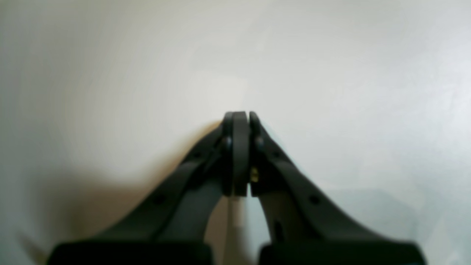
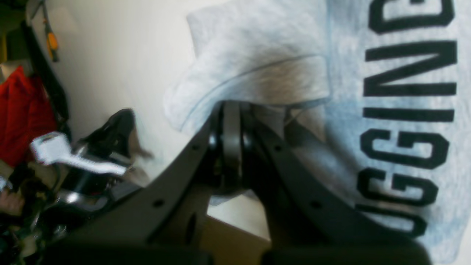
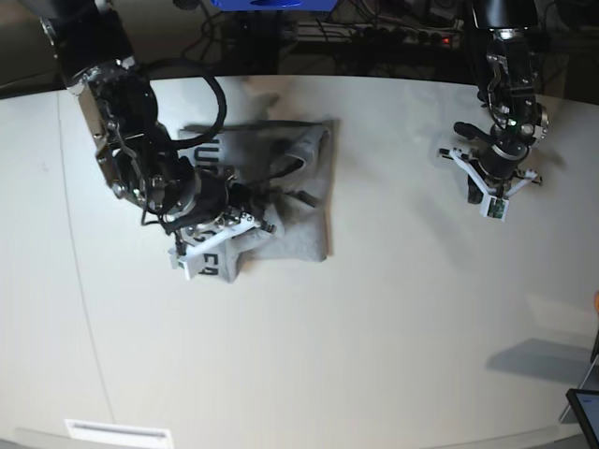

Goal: Fold the T-shirt properly
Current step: 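Press the right gripper onto the folded bundle's printed side, then grasp the loose fabric on the bundle with the left gripper and tuck it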

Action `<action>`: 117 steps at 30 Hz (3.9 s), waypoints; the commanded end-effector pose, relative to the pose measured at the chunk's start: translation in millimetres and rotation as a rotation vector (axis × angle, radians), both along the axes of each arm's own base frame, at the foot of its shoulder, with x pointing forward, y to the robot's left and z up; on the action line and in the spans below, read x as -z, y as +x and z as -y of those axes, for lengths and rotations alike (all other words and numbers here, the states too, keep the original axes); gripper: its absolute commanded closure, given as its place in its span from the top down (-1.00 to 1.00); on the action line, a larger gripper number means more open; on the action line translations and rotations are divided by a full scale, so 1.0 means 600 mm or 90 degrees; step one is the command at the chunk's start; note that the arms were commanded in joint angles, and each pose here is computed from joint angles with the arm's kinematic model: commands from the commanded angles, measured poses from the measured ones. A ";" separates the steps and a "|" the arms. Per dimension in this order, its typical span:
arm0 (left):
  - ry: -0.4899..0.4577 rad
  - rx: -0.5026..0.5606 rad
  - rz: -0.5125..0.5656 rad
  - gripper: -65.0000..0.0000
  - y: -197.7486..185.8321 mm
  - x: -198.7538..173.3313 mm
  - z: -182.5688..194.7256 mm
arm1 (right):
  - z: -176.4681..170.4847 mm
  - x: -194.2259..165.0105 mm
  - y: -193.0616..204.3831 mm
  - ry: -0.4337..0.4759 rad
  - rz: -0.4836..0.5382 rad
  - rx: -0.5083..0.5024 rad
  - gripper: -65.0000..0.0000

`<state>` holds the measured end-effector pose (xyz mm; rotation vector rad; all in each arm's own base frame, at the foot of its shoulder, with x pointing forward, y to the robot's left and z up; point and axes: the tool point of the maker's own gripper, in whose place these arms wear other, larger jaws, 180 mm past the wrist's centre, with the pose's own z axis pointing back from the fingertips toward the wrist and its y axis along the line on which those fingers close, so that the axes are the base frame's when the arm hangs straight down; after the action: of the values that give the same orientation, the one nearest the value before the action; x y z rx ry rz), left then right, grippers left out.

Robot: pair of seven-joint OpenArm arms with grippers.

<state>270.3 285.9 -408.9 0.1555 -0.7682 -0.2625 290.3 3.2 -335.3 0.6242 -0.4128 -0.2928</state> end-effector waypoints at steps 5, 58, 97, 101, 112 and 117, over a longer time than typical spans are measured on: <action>0.017 -0.002 -0.042 -1.00 -0.018 0.015 -0.009 | -0.023 -0.003 0.006 -0.002 0.009 -0.030 -0.99; -0.310 0.279 0.246 0.00 0.089 -0.275 0.326 | 0.224 0.011 -0.025 -0.139 0.029 0.146 0.12; -0.398 0.355 0.117 0.00 0.100 -0.181 0.456 | 0.224 0.012 -0.023 -0.140 0.028 0.145 0.12; -0.412 0.348 0.110 -0.01 0.107 -0.175 0.465 | 0.225 0.012 -0.023 -0.141 0.028 0.144 0.12; -0.416 0.352 0.082 -1.00 0.108 -0.153 0.475 | 0.225 0.012 -0.023 -0.141 0.028 0.144 0.12; -0.405 0.325 0.091 -1.00 0.119 -0.153 0.443 | 0.225 0.012 -0.023 -0.141 0.028 0.144 0.12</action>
<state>332.4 18.8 -334.5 -0.6270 -0.9325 -0.4815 268.4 -127.8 -352.0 0.3706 -0.5094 -0.4528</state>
